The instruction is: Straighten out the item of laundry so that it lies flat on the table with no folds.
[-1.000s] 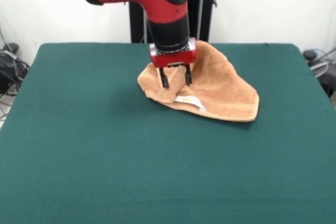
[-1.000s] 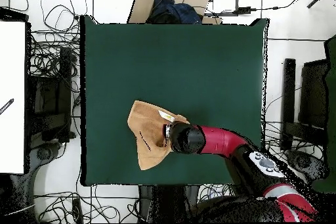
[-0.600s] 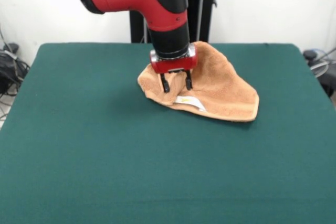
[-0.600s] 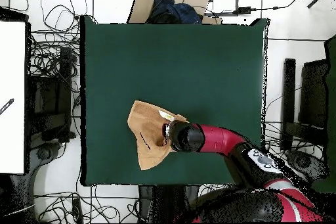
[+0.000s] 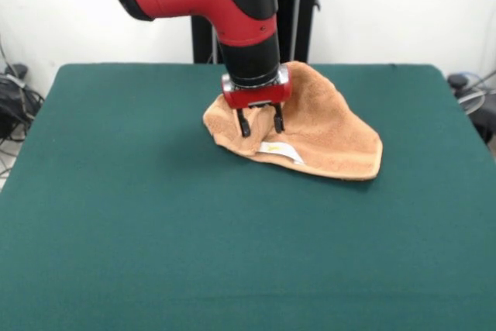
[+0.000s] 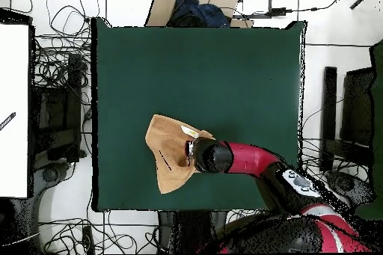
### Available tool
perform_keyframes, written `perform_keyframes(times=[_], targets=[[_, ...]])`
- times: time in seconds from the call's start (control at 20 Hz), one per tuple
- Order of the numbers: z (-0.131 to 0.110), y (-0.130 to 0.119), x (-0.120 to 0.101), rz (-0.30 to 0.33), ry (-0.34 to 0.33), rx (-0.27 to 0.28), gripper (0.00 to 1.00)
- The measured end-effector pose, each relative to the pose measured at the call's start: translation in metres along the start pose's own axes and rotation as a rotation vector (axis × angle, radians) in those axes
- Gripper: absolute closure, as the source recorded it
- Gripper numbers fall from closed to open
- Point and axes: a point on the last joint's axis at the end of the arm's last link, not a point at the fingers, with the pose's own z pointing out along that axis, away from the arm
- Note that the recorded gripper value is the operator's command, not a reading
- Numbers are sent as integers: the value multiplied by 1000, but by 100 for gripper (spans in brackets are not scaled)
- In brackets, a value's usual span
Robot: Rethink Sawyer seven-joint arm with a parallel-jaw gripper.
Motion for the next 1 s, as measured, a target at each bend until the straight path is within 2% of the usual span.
perform_keyframes(times=[0.5,0.55,1.0], targets=[[0,0,0,0,0,0,0],[0,-2,0,1,-1,3,100],[0,-5,1,-7,-4,10,100]])
